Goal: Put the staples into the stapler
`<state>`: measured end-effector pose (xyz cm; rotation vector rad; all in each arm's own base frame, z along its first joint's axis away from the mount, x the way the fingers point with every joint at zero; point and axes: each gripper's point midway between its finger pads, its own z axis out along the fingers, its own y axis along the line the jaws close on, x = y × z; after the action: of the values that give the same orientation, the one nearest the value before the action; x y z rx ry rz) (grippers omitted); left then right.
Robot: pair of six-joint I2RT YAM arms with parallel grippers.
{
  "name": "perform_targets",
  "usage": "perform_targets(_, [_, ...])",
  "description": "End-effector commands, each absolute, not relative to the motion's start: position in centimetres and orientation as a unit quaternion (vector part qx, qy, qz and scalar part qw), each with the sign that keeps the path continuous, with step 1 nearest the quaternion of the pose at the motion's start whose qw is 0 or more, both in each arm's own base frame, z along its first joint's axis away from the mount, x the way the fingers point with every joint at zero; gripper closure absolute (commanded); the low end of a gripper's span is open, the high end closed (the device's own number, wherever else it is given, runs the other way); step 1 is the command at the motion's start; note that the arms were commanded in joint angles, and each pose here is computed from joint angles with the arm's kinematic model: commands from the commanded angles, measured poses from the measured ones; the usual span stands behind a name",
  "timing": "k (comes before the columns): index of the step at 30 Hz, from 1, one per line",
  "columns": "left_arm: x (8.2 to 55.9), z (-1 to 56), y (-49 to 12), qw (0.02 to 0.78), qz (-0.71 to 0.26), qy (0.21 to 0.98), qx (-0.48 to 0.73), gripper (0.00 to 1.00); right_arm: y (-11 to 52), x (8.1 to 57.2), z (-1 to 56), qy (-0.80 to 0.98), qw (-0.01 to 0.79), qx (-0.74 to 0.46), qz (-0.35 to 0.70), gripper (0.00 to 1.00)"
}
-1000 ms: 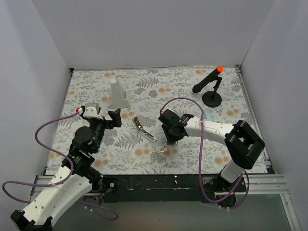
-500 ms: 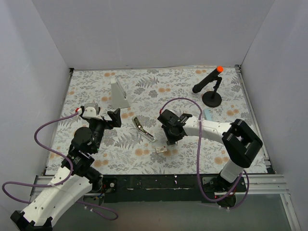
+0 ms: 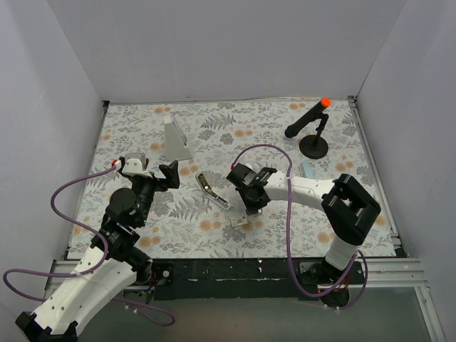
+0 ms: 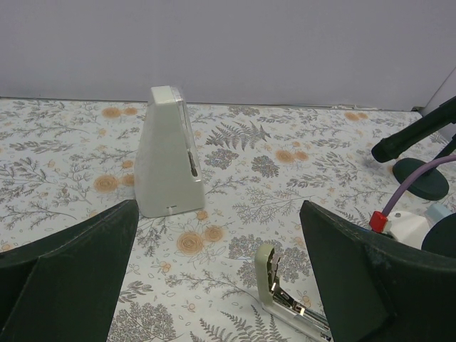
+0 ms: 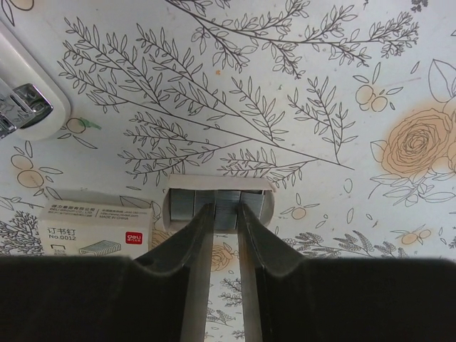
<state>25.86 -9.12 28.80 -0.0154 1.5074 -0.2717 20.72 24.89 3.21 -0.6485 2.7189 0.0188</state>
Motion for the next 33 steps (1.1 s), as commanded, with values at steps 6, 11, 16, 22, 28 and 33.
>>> perform_targets(6, [25.9,28.0,-9.2,0.715,-0.121,0.689,-0.002,0.02,25.3,21.3,4.3,0.951,0.193,-0.239,-0.039,0.72])
perform_targets(11, [25.8,28.1,-9.2,0.716,-0.122,0.688,-0.002,0.02,26.0,20.8,3.8,0.952,0.187,-0.240,-0.022,0.69])
perform_targets(16, [25.8,28.0,-9.2,0.714,-0.123,0.689,-0.001,0.02,25.1,21.0,3.7,0.953,0.191,-0.232,-0.043,0.64])
perform_targets(22, [25.8,28.1,-9.2,0.715,-0.123,0.688,-0.002,0.02,24.8,21.2,4.2,0.952,0.200,-0.228,-0.049,0.62])
perform_targets(28, [25.9,27.9,-9.3,0.713,-0.122,0.690,0.000,0.02,24.9,21.0,3.8,0.951,0.197,-0.232,-0.048,0.62])
perform_targets(33, [25.9,27.8,-9.3,0.713,-0.123,0.691,0.002,0.02,25.3,20.5,3.1,0.953,0.186,-0.235,-0.034,0.66])
